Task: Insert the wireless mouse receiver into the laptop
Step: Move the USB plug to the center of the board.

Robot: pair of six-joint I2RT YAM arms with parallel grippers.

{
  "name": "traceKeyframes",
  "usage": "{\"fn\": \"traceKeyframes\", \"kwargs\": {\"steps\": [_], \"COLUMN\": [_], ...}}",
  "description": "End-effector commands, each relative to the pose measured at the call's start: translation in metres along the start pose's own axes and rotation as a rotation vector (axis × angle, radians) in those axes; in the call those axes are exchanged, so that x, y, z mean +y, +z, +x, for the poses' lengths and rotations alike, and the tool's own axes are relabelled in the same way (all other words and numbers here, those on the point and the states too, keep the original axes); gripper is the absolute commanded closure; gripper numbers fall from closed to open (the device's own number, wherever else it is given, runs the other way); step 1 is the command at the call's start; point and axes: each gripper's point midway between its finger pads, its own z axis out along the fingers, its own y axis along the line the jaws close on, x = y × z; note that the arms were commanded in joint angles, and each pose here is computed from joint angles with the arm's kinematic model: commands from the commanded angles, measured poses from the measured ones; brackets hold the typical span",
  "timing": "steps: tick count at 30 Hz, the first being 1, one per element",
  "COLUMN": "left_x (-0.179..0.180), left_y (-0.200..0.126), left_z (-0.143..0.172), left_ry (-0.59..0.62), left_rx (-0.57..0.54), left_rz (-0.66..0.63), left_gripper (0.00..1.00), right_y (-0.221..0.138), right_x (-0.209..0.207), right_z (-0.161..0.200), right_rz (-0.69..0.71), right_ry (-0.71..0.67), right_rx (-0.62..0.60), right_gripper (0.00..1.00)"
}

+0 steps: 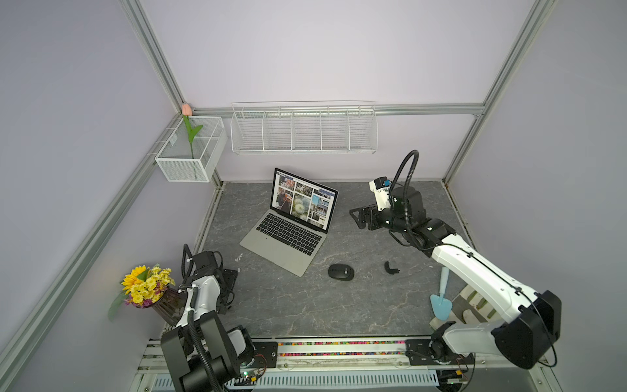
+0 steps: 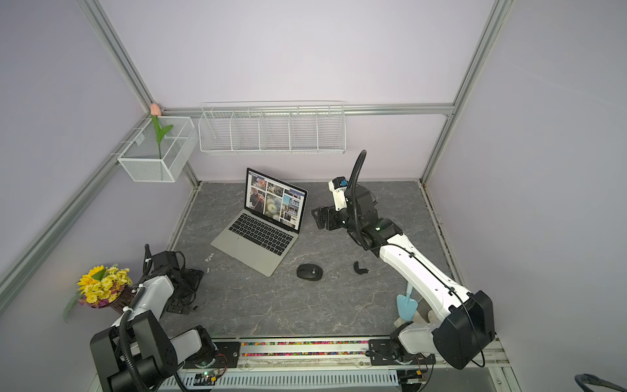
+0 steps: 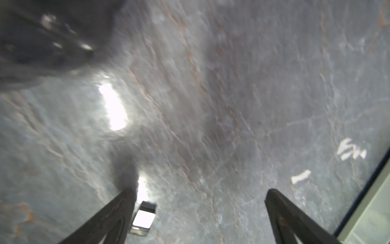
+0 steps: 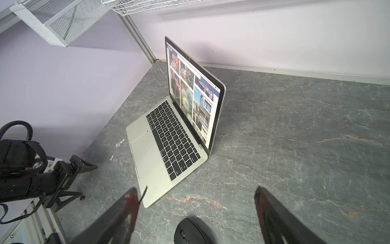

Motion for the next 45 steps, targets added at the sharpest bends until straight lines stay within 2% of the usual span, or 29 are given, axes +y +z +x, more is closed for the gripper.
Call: {"fn": "traceKeyframes", "kwargs": {"steps": [1,6,11,18,24,26,29,31,32,34,36,37,39,42,45], "left_x": [0.021,0.039,0.031,0.001,-0.017,-0.024,-0.045,-0.057,-0.059,-0.055,-0.039,-0.03,-0.019,-0.026,-0.04], "left_y": [0.009,0.005,0.008,0.015,0.013,0.011,0.004,-0.01,-0.02,-0.043,-0.062,-0.068,-0.072,-0.069,-0.064], "left_z": [0.034,0.037,0.052,0.077,0.122,0.143,0.156,0.148,0.137,0.11,0.073,0.058,0.041,0.032,0.022], "left_ry": [-0.057,-0.083,-0.117,-0.081,0.035,0.086,0.165,0.228,0.265,0.309,0.322,0.313,0.282,0.248,0.257], "left_rx": [0.12,0.082,0.134,0.161,0.227,0.262,0.293,0.26,0.205,0.074,-0.106,-0.16,-0.176,-0.158,-0.172], "left_rz": [-0.057,-0.079,-0.03,0.049,0.027,0.051,0.091,0.092,0.077,0.026,-0.056,-0.094,-0.128,-0.077,-0.042], "left_gripper": [0.01,0.01,0.01,0.0,0.01,0.01,0.0,0.0,0.01,0.01,0.01,0.01,0.01,0.01,0.01], "right_y": [-0.002,-0.001,0.001,0.006,0.006,0.007,0.015,0.02,0.023,0.028,0.032,0.034,0.037,0.039,0.046], "right_x": [0.0,-0.003,-0.002,0.0,0.0,0.001,0.007,0.015,0.02,0.027,0.03,0.029,0.027,0.037,0.074], "right_z": [-0.005,-0.001,-0.002,0.003,0.012,0.015,0.019,0.023,0.026,0.032,0.038,0.042,0.047,0.054,0.076], "right_rz": [0.018,0.028,0.025,0.012,0.019,0.014,-0.011,-0.032,-0.043,-0.053,-0.061,-0.061,-0.068,-0.141,-0.365], "right_ry": [-0.037,-0.061,-0.083,-0.077,-0.08,-0.084,-0.098,-0.124,-0.148,-0.179,-0.193,-0.189,-0.173,-0.181,-0.333], "right_rx": [-0.013,0.0,0.004,0.013,0.007,0.006,0.007,0.013,0.019,0.028,0.026,0.02,0.002,-0.004,0.076], "right_gripper": [0.12,0.12,0.12,0.12,0.12,0.12,0.12,0.12,0.11,0.12,0.12,0.12,0.12,0.12,0.1]}}
